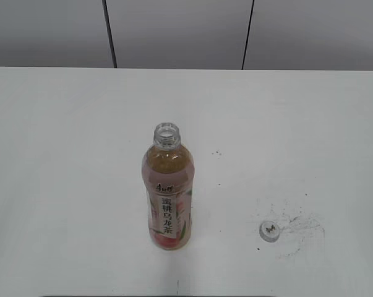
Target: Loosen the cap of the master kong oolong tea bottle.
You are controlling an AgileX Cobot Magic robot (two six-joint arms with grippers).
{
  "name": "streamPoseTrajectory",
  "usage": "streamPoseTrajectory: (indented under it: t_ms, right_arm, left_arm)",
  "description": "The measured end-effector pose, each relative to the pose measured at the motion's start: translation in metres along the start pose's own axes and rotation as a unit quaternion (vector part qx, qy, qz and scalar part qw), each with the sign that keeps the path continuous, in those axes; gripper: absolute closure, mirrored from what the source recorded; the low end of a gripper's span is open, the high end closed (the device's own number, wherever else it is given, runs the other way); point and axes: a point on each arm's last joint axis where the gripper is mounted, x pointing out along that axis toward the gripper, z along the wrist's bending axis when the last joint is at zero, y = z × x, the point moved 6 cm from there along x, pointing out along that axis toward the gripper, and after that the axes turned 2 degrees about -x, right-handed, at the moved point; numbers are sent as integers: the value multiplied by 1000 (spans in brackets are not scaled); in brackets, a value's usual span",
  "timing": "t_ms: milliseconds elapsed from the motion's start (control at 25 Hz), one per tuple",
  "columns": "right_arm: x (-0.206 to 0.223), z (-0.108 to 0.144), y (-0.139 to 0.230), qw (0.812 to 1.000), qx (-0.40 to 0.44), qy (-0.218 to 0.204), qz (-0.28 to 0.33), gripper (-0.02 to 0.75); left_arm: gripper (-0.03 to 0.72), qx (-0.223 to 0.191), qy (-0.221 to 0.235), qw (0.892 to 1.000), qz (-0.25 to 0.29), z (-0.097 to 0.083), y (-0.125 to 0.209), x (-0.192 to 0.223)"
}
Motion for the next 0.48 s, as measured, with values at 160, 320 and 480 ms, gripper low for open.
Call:
streamPoseTrajectory:
  t_ms: [160,320,480]
  right_arm:
    - [0,0,0,1000,0,0,0,227]
    - [0,0,0,1000,0,0,0,227]
    - [0,0,0,1000,0,0,0,227]
  left_arm:
    - [188,11,28,1000,1,-3,0,0]
    - [188,12,31,999,2,-3,0,0]
    - [188,12,31,999,2,-3,0,0]
